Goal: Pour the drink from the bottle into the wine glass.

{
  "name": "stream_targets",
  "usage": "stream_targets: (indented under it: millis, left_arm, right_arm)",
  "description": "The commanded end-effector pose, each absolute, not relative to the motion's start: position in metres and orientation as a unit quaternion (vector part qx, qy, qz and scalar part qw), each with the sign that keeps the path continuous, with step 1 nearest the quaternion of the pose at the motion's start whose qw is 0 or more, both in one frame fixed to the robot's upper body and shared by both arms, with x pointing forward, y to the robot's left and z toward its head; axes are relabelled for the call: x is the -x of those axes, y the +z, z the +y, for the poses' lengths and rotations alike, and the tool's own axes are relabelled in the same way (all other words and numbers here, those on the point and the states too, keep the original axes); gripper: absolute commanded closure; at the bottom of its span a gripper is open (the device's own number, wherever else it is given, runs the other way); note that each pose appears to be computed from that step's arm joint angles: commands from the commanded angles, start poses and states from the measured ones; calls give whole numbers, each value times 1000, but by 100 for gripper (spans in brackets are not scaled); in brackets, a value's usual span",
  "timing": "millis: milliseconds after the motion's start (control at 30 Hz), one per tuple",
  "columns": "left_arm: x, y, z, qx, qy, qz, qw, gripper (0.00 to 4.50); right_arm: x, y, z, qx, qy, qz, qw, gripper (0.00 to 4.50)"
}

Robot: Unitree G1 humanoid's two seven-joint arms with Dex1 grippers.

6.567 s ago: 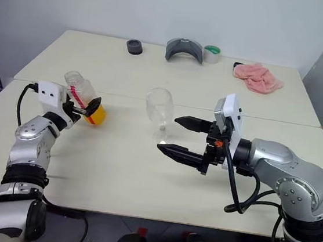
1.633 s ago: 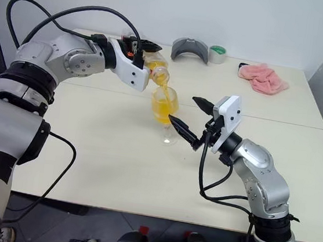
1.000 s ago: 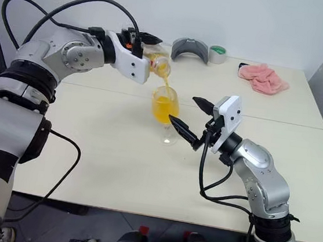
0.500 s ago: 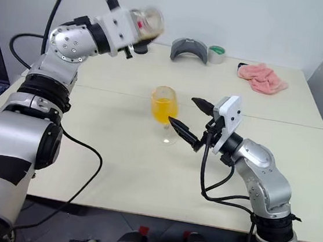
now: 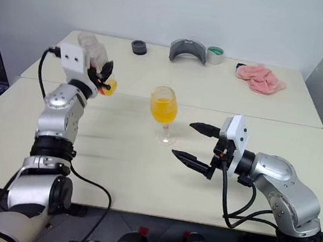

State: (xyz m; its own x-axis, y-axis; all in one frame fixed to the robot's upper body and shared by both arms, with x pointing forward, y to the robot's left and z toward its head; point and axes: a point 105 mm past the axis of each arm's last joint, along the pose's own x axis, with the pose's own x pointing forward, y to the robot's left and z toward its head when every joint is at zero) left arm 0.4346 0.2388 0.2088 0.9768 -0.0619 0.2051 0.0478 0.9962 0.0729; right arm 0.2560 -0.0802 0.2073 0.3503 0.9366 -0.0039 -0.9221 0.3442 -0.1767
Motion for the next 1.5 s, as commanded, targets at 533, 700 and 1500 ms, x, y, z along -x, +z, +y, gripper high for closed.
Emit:
stream_targets:
  millis: [533,700,1500]
  left_arm:
    - [-425,146,240,-3,-25,-63,998,285]
    - [-426,143,240,-5,-30,-54,998,128]
    - [-315,126,229,-28,-3,8,1000,3]
  right_arm:
    - [-252,218,-76,65,561,-78,822,0]
    - [-254,219,-74,64,558,-83,823,0]
    - [-277,154,-142,57,241,-8,969,0]
